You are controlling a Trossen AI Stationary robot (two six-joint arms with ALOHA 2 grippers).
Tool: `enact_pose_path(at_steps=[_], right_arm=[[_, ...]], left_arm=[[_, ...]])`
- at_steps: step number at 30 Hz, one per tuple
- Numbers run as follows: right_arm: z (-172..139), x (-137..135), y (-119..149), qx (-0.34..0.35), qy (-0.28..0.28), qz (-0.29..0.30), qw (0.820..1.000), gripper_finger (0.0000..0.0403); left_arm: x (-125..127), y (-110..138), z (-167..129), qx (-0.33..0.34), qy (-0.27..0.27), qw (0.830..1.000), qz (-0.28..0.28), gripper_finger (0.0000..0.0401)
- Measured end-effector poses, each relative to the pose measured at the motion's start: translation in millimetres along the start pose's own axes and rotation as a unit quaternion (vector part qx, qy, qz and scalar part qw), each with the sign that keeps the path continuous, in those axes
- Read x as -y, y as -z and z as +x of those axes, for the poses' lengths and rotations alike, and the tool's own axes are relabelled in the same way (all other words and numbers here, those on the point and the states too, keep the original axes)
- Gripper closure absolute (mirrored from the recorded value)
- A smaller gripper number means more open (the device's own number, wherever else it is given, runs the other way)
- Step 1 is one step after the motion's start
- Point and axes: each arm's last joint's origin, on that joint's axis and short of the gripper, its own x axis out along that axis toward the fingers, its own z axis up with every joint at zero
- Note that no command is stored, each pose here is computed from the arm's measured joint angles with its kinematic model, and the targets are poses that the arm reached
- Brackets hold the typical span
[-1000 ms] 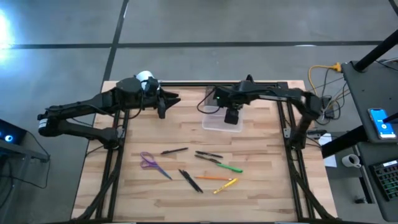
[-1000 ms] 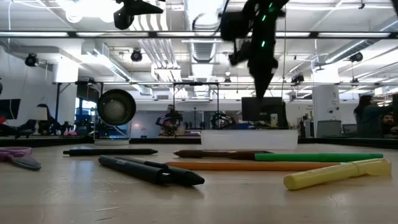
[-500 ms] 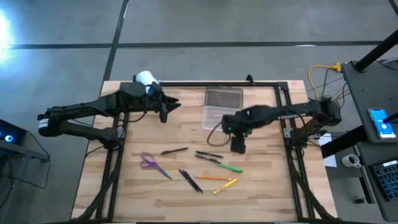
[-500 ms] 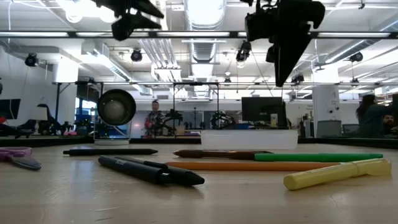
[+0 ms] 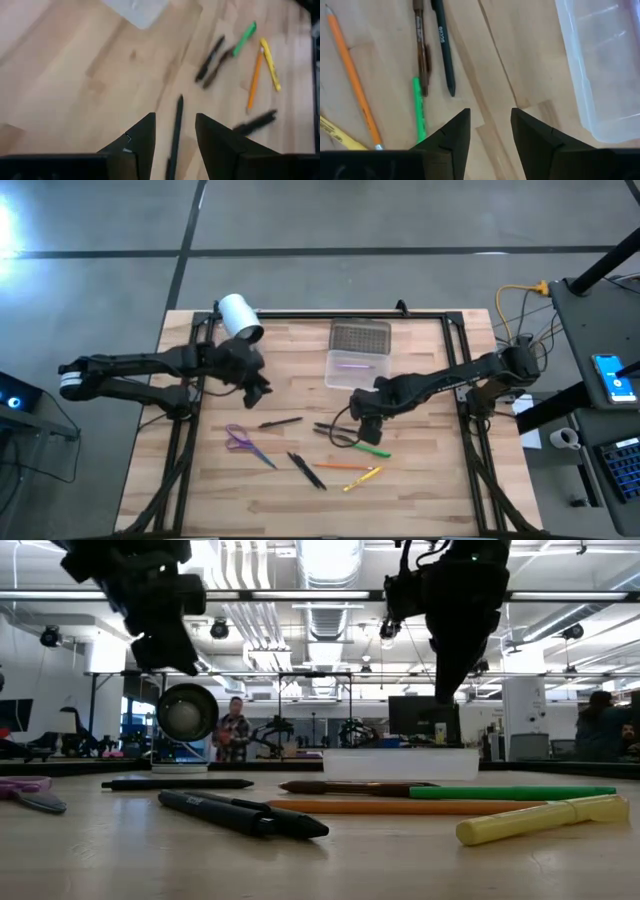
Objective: Pick & place school supplies into a supply box
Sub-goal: Put the black pen into the supply box
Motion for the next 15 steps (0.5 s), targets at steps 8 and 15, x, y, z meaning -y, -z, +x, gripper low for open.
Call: enact_pose_path(at_steps=[8,15], right_arm=[[-5,3,3,-0.007,0.007,-0.006,1.0,0.026],[-5,12,14,-0.032,0.056,-0.051,0.997,0.025]], left_arm=[[12,22,13,-0.048,0.033,0.998,0.033,0.0232],[25,32,24,-0.045,0.028,0.996,0.074,0.0182]])
